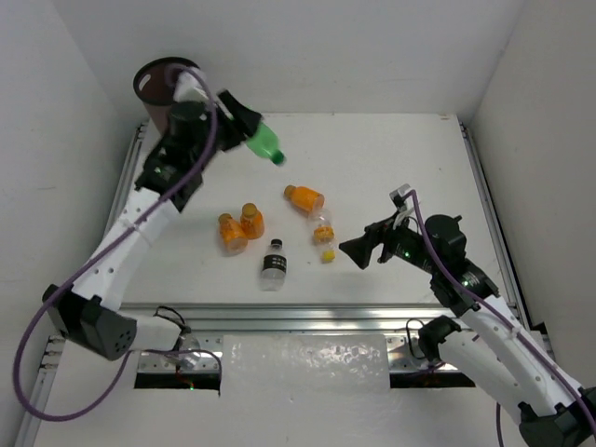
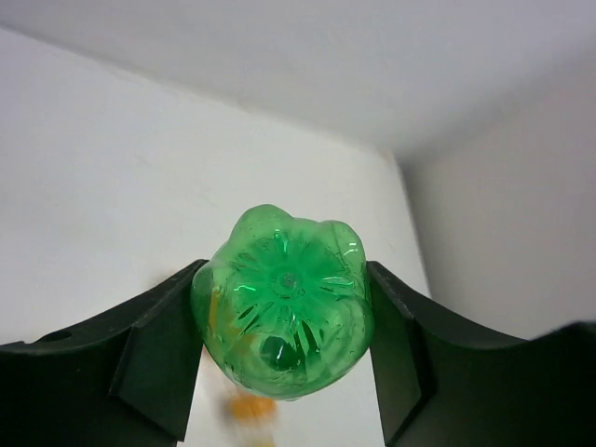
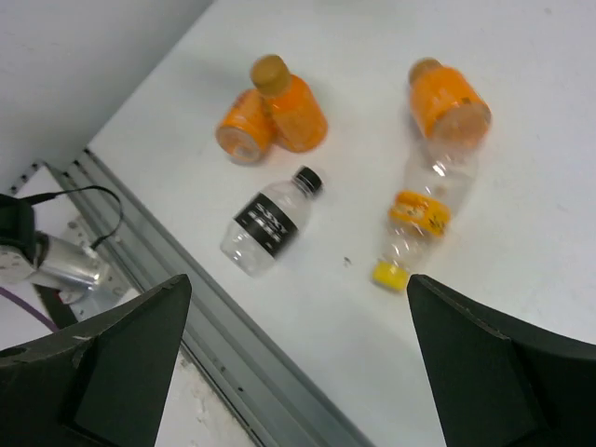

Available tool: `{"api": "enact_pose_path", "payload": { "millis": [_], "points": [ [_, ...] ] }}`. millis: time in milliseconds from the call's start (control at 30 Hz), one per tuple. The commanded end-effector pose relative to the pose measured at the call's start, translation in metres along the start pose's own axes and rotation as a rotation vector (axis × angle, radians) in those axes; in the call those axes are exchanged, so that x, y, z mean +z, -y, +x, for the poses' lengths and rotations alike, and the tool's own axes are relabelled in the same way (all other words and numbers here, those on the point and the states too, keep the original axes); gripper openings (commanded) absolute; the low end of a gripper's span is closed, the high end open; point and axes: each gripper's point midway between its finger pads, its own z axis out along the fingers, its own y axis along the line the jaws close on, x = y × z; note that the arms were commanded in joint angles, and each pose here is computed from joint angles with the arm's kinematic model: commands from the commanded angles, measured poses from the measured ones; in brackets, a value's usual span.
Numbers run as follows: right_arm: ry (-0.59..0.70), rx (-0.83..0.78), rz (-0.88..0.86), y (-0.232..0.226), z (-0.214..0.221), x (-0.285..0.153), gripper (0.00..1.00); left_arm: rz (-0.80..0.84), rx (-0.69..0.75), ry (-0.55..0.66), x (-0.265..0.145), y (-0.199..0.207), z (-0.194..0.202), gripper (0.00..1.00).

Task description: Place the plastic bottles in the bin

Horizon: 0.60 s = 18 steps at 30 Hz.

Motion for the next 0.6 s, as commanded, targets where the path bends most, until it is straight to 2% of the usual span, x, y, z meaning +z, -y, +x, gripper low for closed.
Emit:
{"api": "enact_pose_path", "payload": {
  "millis": [0, 33, 67, 133, 200, 233, 267, 300, 333, 367, 400, 467, 533, 567],
  "points": [
    [0.002, 0.033, 0.126, 0.02, 0.009, -0.009, 0.99, -0.235, -0.019, 0.221, 0.01, -0.064, -0.095, 0.0],
    [-0.003, 0.033, 0.126, 0.02, 0.01, -0.009, 0.99, -0.297, -0.033, 0.308, 0.011, -0.087, -0.126, 0.0],
    [-0.018, 0.038, 0.13, 0.021, 0.014, -0.01, 0.99, -0.362, -0.05, 0.345, 0.024, -0.107, -0.137, 0.0],
    [-0.051, 0.046, 0.15, 0.026, 0.022, -0.009, 0.99, -0.379, -0.109, 0.493, 0.024, -0.128, -0.189, 0.0],
    [-0.099, 0.057, 0.169, 0.03, 0.034, -0.008, 0.99, -0.412, -0.131, 0.551, 0.042, -0.143, -0.22, 0.0],
    [-0.116, 0.059, 0.176, 0.032, 0.038, -0.009, 0.99, -0.508, -0.127, 0.55, 0.058, -0.185, -0.224, 0.0],
    [-0.135, 0.067, 0.185, 0.033, 0.043, -0.01, 0.99, -0.519, -0.111, 0.566, 0.065, -0.191, -0.234, 0.0],
    [-0.142, 0.072, 0.19, 0.035, 0.046, -0.011, 0.99, -0.522, -0.069, 0.645, 0.057, -0.181, -0.267, 0.02],
    [-0.148, 0.082, 0.19, 0.034, 0.048, -0.011, 0.99, -0.581, -0.049, 0.617, 0.082, -0.207, -0.257, 0.09],
    [-0.153, 0.09, 0.187, 0.035, 0.052, -0.01, 0.99, -0.567, -0.035, 0.679, 0.079, -0.198, -0.281, 0.12],
    [-0.155, 0.105, 0.176, 0.033, 0.054, -0.009, 0.99, -0.623, -0.004, 0.681, 0.092, -0.219, -0.279, 0.18],
    [-0.151, 0.121, 0.161, 0.031, 0.056, -0.006, 0.99, -0.631, 0.029, 0.708, 0.101, -0.231, -0.282, 0.24],
    [-0.161, 0.139, 0.138, 0.028, 0.058, -0.001, 0.99, -0.619, 0.053, 0.733, 0.116, -0.244, -0.28, 0.42],
    [-0.165, 0.143, 0.132, 0.027, 0.057, 0.0, 0.99, -0.638, 0.058, 0.724, 0.128, -0.259, -0.273, 0.59]
  ]
}}
